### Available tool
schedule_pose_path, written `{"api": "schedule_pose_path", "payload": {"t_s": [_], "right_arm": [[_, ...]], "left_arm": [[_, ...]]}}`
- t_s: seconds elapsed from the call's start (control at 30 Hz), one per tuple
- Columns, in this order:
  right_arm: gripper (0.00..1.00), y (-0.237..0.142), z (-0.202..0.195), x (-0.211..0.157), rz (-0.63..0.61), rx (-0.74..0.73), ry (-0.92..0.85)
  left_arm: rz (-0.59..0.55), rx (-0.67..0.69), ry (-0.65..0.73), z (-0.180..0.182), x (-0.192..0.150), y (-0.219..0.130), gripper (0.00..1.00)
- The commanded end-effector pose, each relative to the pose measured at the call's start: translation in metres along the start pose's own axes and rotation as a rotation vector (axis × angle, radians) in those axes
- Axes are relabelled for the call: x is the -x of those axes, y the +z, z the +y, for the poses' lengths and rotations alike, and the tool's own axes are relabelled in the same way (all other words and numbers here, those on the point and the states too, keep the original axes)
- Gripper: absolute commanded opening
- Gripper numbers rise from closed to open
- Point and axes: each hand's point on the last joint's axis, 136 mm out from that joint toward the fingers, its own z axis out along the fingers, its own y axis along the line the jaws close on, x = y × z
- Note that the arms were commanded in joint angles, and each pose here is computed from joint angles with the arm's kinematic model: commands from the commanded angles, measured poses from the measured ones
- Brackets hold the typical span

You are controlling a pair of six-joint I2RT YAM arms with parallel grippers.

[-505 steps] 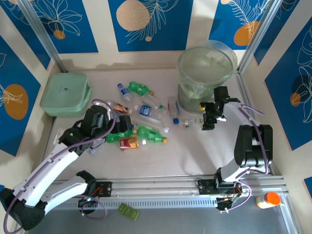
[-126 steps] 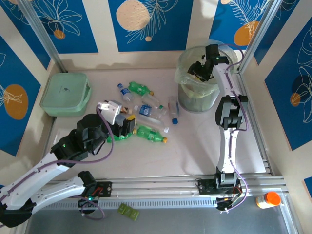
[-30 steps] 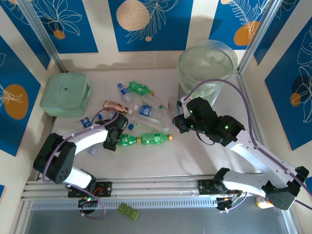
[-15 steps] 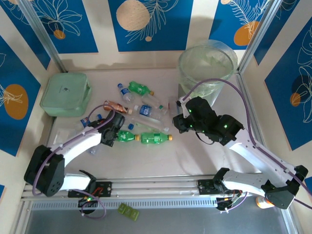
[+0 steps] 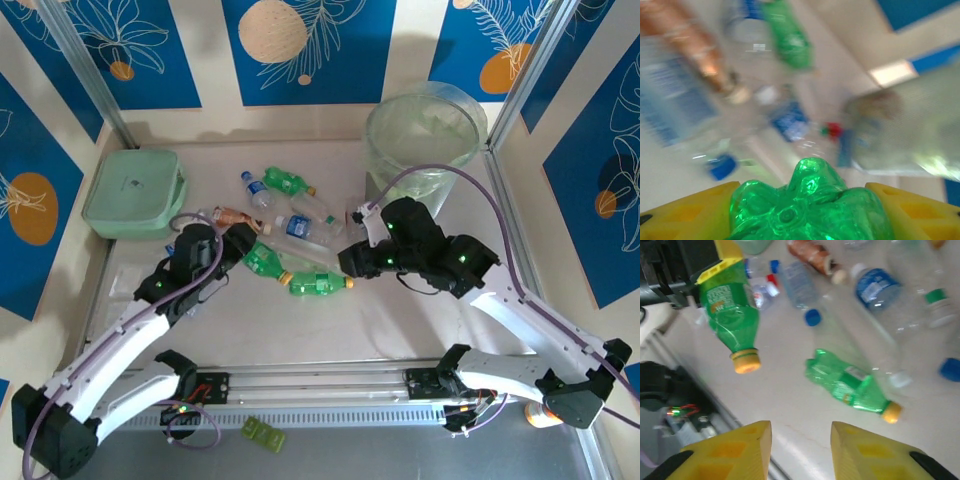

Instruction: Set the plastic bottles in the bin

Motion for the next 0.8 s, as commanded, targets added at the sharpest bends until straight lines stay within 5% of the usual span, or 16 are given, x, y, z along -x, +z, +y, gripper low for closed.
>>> {"api": "schedule_pose_path", "payload": {"t_s": [0.0,0.13,0.23,0.53,0.77], "right_arm": [[0.55,-0.004,0.044,0.014,0.003,0.242,0.016],[0.84,-0.004,0.064,0.03,-0.01,0.389,0.073],[0.92,0.001,0.072,0.042,-0.001,0.487,0.123],[0.93,0.024,0.089,0.062,0.053,0.681,0.197],[0.8,0.036,0.096,0.068,0.069,0.774,0.245]], "left_arm": [[0.036,-0.404,0.24,-0.086,0.0,-0.018,0.45],[0.079,-0.577,0.312,-0.124,-0.005,-0.033,0.45],[0.063,-0.671,0.319,-0.139,-0.005,-0.043,0.45],[0.093,-0.81,0.338,-0.164,-0.014,-0.057,0.43],[0.093,-0.844,0.345,-0.172,-0.015,-0.062,0.43]]}}
